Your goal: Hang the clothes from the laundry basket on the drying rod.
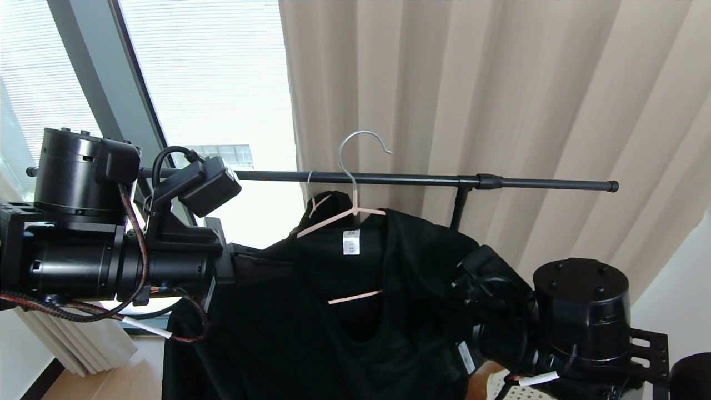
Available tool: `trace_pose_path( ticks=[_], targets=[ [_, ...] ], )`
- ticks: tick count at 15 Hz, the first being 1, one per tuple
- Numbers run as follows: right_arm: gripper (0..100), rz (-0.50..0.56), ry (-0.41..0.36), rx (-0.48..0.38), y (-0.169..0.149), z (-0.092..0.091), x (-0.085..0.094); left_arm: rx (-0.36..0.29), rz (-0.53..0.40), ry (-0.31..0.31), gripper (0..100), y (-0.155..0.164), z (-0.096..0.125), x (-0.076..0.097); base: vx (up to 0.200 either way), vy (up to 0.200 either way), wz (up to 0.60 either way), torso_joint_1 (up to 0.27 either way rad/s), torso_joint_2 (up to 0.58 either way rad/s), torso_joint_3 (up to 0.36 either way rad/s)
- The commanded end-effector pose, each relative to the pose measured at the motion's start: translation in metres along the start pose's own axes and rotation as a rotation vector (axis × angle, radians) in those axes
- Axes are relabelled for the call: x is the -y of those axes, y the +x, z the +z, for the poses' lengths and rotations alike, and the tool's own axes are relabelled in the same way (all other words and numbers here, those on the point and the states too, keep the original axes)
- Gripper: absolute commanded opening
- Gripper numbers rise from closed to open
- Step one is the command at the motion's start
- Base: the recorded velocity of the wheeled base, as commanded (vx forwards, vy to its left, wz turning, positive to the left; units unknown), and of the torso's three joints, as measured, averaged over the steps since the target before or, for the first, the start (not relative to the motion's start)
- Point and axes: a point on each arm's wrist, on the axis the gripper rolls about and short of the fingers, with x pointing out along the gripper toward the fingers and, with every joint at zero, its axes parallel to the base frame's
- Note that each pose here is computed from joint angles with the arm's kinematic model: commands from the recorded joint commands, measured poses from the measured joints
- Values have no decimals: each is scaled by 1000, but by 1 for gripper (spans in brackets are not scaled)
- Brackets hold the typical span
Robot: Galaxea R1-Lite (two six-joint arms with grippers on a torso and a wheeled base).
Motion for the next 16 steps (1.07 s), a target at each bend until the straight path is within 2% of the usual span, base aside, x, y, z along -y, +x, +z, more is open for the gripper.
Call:
trace_pose_path(
  ticks=[1,5,9,12,16],
  targets=[
    [0,-33,-6,40,-11,7,13,2,6,0,0,-1,0,-1,0,0,0,0,0,0],
    [0,-99,-20,75,-37,25,37,-19,6,-9,0,-1,-8,-1,0,0,0,0,0,0],
    [0,-167,-5,101,-46,34,56,-45,-9,-9,0,-3,-19,6,0,0,0,0,0,0],
    [0,-171,2,116,-45,38,61,-62,-20,58,0,-5,-28,11,0,0,0,0,0,0],
    [0,-141,-2,113,-41,39,60,-59,-29,80,0,-7,-29,14,0,0,0,0,0,0]
  ],
)
